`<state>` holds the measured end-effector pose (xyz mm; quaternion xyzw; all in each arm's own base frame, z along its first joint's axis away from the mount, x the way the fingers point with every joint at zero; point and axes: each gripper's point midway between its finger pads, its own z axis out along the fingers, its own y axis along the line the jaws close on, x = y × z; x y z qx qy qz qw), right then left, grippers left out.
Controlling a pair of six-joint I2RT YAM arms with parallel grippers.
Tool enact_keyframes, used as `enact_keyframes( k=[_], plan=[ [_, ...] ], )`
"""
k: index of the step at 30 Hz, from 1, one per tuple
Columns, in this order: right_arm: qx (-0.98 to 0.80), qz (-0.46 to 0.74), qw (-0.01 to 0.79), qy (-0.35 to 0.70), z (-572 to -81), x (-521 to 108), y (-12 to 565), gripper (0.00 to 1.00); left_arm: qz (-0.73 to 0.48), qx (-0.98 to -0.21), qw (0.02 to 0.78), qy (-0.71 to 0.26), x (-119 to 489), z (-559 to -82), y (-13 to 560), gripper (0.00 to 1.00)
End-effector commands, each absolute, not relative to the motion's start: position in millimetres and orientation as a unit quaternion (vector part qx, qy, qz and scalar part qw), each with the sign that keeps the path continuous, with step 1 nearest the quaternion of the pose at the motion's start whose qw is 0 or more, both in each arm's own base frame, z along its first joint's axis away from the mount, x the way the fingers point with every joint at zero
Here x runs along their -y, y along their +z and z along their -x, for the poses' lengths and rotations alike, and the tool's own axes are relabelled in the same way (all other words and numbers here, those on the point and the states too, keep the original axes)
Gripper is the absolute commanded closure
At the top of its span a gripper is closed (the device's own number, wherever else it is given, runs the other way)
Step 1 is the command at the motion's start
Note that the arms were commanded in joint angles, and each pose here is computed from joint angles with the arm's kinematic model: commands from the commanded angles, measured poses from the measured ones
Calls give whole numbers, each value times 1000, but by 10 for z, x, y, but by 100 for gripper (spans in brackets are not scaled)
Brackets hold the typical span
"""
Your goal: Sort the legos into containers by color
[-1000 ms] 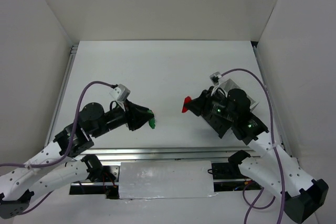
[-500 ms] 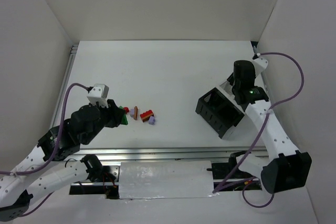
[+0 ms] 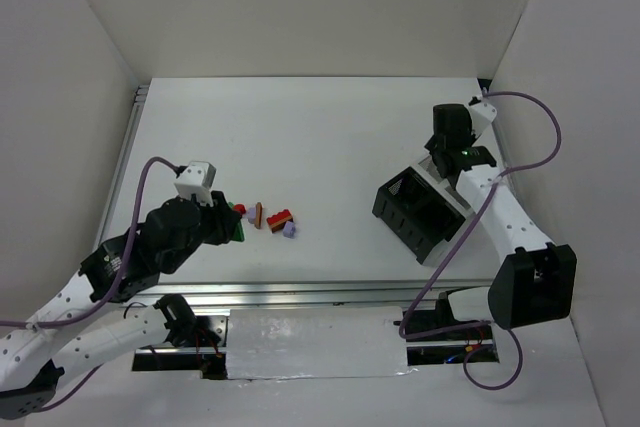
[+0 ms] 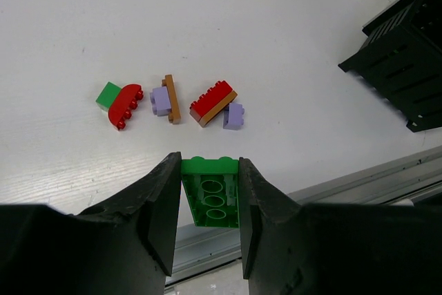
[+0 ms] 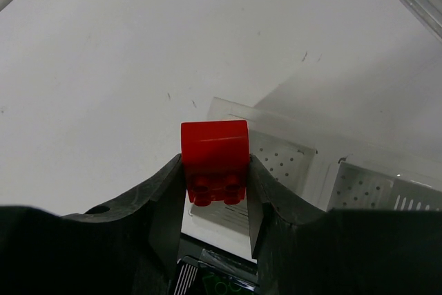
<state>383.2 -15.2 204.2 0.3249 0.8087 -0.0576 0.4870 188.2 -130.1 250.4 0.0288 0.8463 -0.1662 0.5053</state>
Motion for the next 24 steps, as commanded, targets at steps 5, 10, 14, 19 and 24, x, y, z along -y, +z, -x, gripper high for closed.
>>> enact_keyframes(
  k=[5, 10, 14, 19, 24],
  plan=[
    [-796, -339, 499, -50, -3756, 189, 2031, 51, -45, -838, 511, -186, 1459, -1944, 2598, 100],
    [-793, -346, 498, -58, -3688, 235, 2040, 9, -56, -836, 499, -221, 1724, -2005, 2641, 100],
    [-793, -337, 507, -29, -3628, 154, 2118, 7, -55, -832, 495, -245, 1967, -2121, 2683, 100],
    [-783, -324, 530, 34, -3434, 10, 2412, 6, -93, -811, 496, -295, 2461, -2306, 2837, 100],
    [-772, -280, 554, 135, -3132, -285, 2717, 0, -157, -750, 517, -383, 3196, -2513, 3143, 100]
  ],
)
